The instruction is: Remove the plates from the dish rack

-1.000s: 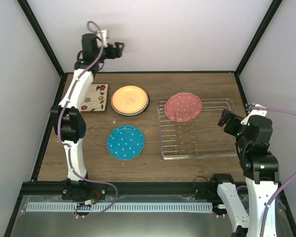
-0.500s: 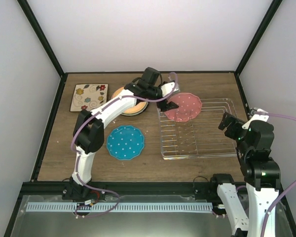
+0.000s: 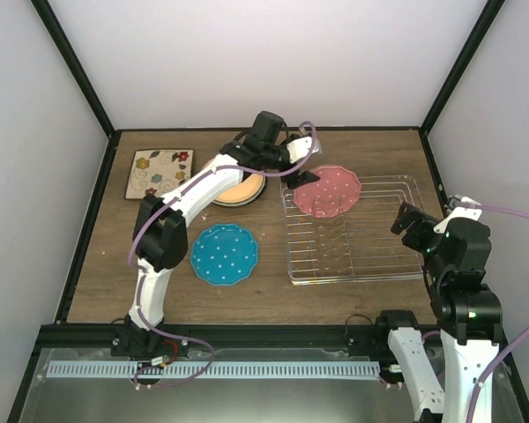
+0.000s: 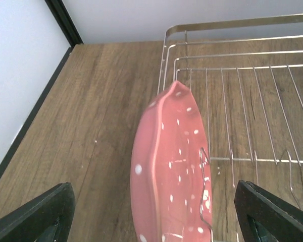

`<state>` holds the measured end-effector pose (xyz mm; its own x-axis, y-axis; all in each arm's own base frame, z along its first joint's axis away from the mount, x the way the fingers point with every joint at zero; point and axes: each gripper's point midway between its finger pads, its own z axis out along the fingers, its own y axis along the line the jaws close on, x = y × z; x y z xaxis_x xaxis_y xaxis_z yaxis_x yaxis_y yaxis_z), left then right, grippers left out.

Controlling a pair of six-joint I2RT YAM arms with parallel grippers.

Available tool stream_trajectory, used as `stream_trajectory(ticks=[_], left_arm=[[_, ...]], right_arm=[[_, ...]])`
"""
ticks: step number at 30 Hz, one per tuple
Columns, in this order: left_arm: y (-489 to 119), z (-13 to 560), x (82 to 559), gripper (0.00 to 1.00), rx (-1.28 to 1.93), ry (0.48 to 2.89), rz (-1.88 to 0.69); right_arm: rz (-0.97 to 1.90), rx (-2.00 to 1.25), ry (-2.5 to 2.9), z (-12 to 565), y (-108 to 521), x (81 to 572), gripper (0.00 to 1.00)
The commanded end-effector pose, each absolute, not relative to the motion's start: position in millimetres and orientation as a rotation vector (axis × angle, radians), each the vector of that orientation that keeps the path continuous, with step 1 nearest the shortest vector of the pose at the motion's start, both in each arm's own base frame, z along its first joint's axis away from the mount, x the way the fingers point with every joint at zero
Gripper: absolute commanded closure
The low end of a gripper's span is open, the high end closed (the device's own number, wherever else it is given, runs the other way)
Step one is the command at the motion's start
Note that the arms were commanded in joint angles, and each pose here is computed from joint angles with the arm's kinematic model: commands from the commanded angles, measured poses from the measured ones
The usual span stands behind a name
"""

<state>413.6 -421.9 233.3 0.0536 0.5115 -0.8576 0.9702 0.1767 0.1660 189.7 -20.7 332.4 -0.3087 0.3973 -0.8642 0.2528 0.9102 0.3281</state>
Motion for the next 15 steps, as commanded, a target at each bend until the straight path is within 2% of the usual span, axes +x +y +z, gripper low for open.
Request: stream_trajectory(ticks=[1, 8, 12, 15], left_arm=[[-440.4, 227.0, 413.9, 0.13, 1.492, 1.545, -0.691], [-455.8, 206.0, 424.6, 0.23, 1.479, 1.588, -0.723], [-459.4, 197.5, 425.9, 0.35, 1.484, 1.600, -0.728], [-461.7, 194.5, 425.7, 0.50, 1.487, 1.603, -0.727]], right_arm=[[0.150, 0.474, 1.874, 347.8, -21.9, 182.0, 0.00], [0.134, 0.483, 1.874, 350.1, -24.4, 175.9, 0.00], [0.125, 0.494, 1.875, 350.6, -26.3, 171.0, 0.00], [0.118, 0.505, 1.869, 351.5, -28.1, 166.1, 0.00]])
